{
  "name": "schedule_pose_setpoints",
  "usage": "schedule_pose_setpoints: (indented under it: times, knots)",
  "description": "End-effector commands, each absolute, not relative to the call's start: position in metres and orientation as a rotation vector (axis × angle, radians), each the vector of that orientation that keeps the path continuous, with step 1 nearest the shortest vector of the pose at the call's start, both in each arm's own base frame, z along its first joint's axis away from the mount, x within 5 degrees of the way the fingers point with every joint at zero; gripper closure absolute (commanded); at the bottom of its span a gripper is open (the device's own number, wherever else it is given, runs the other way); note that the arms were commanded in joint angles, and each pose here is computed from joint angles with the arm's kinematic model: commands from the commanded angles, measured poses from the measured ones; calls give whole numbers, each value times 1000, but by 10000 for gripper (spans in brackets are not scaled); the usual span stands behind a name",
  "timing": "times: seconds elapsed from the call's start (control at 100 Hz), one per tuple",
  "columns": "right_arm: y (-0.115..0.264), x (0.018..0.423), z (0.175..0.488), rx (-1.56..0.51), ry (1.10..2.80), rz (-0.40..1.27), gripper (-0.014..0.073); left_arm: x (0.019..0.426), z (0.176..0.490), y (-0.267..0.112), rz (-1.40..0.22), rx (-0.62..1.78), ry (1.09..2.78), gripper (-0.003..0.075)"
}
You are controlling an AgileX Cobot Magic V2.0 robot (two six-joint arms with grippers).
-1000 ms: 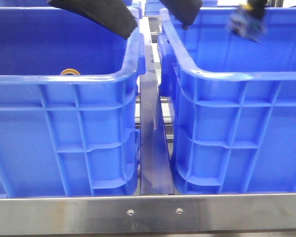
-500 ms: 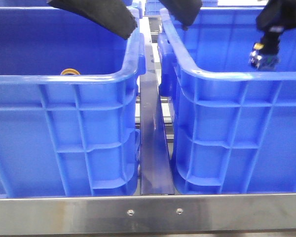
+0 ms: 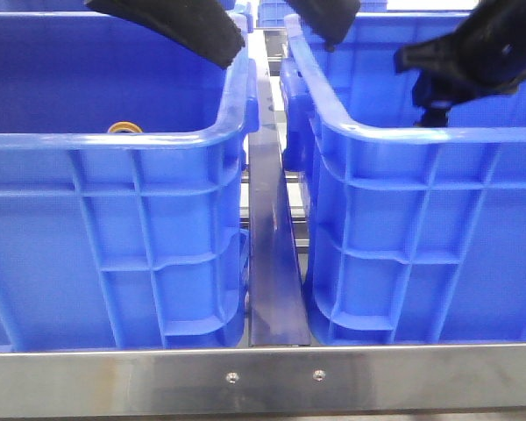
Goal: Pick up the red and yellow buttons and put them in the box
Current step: 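Lower the red button into the empty bin and open the right gripper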
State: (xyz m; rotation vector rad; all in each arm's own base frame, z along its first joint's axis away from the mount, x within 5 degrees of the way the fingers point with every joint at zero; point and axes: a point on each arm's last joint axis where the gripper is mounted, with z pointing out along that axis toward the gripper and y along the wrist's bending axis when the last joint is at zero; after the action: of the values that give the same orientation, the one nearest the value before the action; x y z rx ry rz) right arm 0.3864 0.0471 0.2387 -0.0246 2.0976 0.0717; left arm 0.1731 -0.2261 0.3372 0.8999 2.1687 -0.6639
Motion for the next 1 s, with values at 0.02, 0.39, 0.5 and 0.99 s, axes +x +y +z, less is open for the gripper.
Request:
schedule_pose_setpoints:
  times: [0.02, 0.39, 0.5, 0.99]
  knots:
    - [47, 395, 260, -14, 2022, 48, 446, 172, 360, -227, -731, 837, 2066, 175]
    - [49, 399, 258, -22, 2029, 59, 114, 172, 360, -227, -731, 837, 2066, 175]
    - [49, 398, 260, -28, 2027, 69, 33, 172, 360, -227, -731, 837, 2066, 175]
    - [43, 356, 295, -18, 1949, 70, 36, 172, 360, -227, -731, 837, 2066, 175]
